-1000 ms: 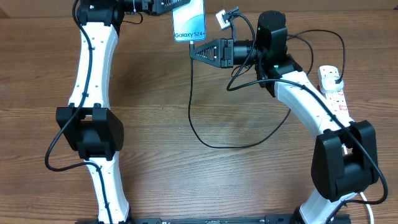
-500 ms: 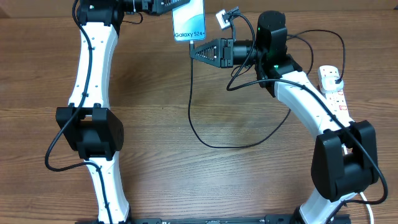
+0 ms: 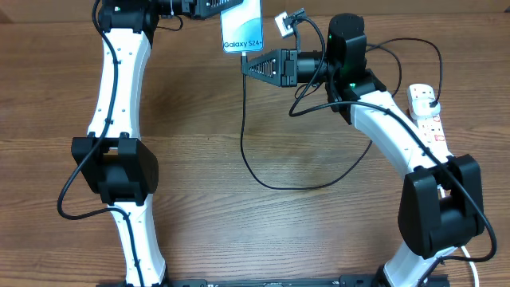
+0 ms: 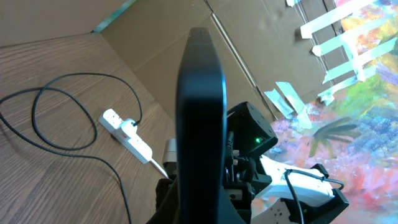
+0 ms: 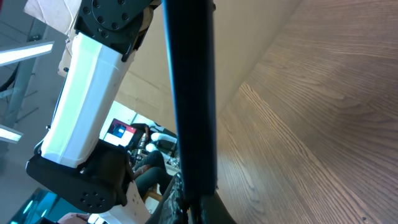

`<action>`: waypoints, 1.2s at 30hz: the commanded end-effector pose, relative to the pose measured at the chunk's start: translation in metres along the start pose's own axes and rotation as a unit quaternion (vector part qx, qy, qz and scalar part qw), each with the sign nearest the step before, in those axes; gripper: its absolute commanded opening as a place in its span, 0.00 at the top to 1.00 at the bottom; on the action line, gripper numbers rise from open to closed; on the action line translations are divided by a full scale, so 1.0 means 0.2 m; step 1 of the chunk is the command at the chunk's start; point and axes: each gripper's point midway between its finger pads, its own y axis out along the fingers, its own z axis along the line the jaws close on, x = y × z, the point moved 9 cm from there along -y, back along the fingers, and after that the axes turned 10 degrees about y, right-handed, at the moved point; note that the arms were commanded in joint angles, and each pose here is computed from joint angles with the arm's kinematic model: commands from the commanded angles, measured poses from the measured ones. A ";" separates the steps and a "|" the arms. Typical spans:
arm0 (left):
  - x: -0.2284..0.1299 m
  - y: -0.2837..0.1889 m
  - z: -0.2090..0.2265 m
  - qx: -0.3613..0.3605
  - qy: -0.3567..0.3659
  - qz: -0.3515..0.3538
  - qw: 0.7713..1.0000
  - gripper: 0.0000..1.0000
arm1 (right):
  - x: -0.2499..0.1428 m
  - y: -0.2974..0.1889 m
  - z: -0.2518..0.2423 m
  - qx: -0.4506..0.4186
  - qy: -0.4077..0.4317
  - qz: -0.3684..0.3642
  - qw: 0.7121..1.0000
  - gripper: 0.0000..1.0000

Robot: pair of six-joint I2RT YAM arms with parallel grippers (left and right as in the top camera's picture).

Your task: Plug charger to phone and switch on socket

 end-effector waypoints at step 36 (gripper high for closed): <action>0.01 0.03 -0.06 -0.018 0.024 0.010 0.999 0.96 | 0.05 -0.01 0.12 0.007 -0.019 -0.011 1.000 0.96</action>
